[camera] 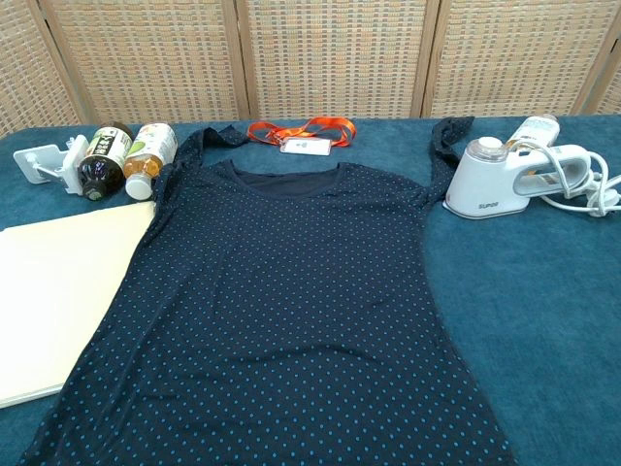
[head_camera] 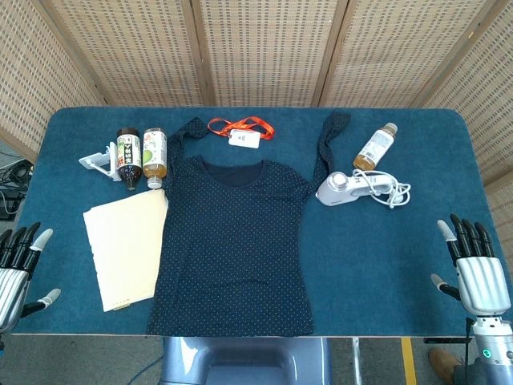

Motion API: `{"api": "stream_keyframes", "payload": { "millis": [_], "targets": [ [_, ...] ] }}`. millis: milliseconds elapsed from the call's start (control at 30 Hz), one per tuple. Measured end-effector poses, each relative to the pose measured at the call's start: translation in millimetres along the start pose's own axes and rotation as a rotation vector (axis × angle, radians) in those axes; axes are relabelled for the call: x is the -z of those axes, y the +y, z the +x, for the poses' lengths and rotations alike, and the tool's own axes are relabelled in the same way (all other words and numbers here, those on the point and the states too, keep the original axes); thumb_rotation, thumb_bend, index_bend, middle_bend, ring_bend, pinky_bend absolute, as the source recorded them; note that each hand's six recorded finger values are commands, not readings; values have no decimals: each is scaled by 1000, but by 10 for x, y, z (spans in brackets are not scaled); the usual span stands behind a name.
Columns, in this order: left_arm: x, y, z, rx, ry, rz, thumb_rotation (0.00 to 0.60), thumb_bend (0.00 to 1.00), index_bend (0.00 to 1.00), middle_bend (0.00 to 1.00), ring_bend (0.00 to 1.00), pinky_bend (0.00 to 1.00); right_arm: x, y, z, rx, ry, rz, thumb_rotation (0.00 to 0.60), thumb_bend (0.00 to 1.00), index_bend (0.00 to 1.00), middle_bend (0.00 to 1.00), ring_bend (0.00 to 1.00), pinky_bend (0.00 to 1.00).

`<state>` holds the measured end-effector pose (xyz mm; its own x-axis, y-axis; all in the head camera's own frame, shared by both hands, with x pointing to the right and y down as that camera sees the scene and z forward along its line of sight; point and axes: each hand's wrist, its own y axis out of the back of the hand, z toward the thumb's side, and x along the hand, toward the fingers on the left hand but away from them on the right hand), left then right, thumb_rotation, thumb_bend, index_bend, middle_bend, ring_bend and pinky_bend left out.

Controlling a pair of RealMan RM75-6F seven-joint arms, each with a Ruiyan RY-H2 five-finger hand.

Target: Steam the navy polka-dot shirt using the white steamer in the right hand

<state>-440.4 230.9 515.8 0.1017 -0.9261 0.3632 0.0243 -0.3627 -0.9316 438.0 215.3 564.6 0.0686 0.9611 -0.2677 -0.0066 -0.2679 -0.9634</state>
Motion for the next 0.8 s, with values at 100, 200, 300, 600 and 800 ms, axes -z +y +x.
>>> {"api": "stream_keyframes", "payload": {
  "millis": [100, 200, 300, 600, 800],
  "targets": [
    [-4, -2, -2, 0, -1, 2, 600, 0, 0, 0, 0, 0, -1, -11, 1, -4, -1, 1, 600, 0, 0, 0, 0, 0],
    [-7, -6, -4, 2, -3, 4, 600, 0, 0, 0, 0, 0, -13, -32, -7, -11, 2, 1, 600, 0, 0, 0, 0, 0],
    [-9, -3, 4, -2, -4, 4, 600, 0, 0, 0, 0, 0, -53, -64, -56, -16, 16, 5, 600, 0, 0, 0, 0, 0],
    [35, -65, 99, 22, 26, 1, 600, 0, 0, 0, 0, 0, -264, -267, -572, -77, 91, 37, 600, 44, 0, 0, 0, 0],
    [96, -149, 203, 55, 69, 11, 600, 0, 0, 0, 0, 0, -460, -413, -1294, -104, 133, 128, 600, 283, 0, 0, 0, 0]
  ]
}}
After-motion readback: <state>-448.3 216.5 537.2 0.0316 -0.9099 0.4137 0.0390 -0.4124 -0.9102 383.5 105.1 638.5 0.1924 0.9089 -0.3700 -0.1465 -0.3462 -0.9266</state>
